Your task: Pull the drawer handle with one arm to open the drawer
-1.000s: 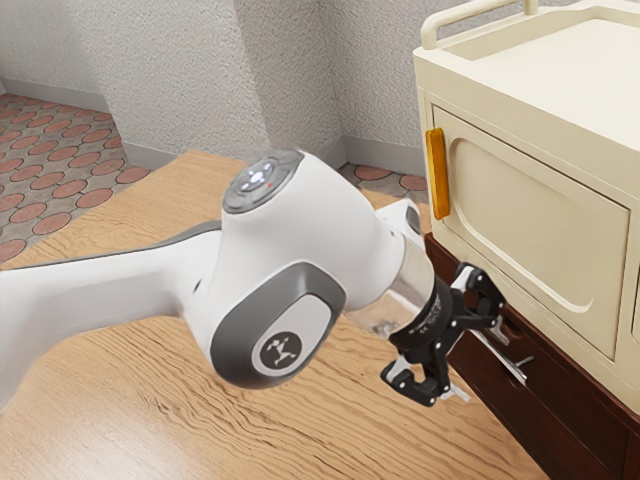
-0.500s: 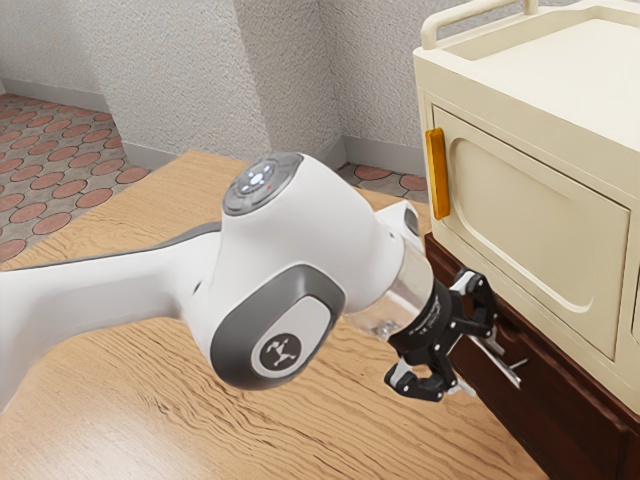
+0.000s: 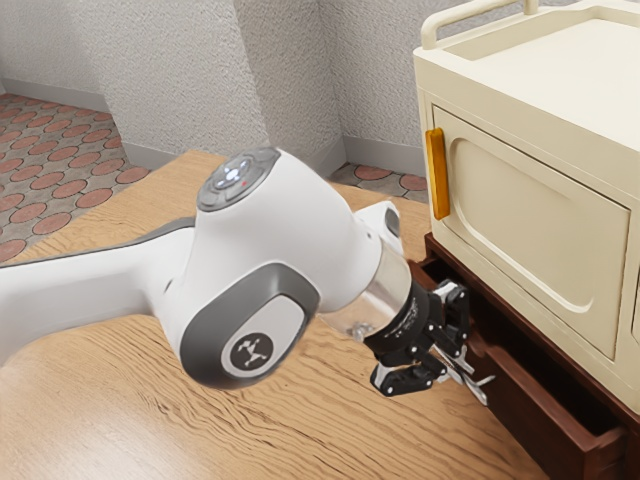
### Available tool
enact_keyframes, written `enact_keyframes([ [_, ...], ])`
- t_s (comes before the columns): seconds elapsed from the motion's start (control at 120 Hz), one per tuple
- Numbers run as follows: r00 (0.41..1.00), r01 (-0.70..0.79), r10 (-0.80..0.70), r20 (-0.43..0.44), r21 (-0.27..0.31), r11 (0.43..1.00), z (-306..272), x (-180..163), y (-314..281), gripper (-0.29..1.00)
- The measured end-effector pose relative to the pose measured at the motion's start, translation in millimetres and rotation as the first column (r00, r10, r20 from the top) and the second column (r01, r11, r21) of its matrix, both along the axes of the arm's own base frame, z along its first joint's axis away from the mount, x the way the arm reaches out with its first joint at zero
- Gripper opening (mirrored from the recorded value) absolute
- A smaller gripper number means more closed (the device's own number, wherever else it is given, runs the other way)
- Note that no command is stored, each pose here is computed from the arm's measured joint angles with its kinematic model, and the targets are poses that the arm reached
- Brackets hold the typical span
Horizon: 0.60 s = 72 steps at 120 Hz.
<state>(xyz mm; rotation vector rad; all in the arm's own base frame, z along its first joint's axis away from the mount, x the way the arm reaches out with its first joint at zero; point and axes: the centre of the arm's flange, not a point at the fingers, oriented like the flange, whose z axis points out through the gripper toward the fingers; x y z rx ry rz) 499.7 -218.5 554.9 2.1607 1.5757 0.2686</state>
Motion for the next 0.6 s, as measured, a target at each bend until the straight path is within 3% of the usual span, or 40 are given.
enact_keyframes([
  [0.6,0.999,0.006,-0.005,-0.036,0.038,0.999,2,-40,35,-0.08],
])
